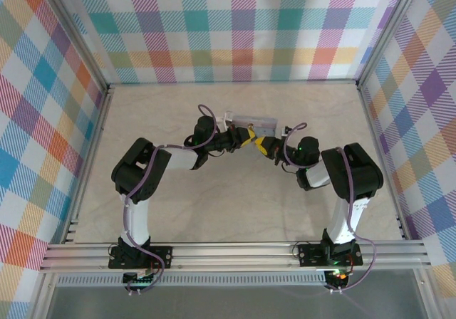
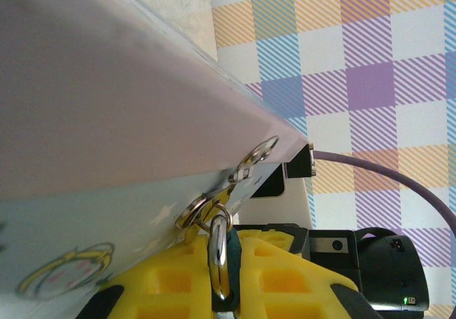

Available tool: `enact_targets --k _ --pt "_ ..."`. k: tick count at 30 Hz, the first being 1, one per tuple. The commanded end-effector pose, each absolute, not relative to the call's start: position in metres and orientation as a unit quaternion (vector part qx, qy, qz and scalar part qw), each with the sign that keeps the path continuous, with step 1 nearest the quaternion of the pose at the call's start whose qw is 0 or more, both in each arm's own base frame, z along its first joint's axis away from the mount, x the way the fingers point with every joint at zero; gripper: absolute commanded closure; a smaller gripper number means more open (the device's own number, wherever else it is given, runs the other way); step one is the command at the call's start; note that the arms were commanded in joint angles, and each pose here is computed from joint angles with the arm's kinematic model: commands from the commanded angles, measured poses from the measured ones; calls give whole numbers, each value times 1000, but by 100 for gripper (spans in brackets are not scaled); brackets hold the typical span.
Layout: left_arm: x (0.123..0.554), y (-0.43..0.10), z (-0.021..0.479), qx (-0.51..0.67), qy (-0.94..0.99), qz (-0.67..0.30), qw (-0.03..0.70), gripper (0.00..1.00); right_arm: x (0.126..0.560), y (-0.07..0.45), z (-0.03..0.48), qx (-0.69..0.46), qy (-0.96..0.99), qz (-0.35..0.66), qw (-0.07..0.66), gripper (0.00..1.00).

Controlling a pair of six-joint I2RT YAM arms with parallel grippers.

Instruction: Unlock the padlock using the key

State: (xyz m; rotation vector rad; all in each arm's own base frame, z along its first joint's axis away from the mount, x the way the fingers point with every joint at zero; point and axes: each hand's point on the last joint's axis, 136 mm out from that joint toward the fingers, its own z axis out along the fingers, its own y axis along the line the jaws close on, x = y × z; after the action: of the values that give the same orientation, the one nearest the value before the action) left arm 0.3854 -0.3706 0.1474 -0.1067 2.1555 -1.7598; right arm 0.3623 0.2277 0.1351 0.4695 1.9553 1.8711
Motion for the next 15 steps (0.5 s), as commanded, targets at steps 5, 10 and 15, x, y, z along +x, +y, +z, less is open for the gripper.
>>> enact_targets --k 5,10,15 --pt "295 -419 175 127 721 -677 71 100 398 236 160 174 681 674 226 100" --pt "281 -422 170 144 725 -671 52 100 398 242 164 162 687 672 223 99" --pt "297 -409 153 116 752 -644 76 100 390 239 149 165 702 658 217 91"
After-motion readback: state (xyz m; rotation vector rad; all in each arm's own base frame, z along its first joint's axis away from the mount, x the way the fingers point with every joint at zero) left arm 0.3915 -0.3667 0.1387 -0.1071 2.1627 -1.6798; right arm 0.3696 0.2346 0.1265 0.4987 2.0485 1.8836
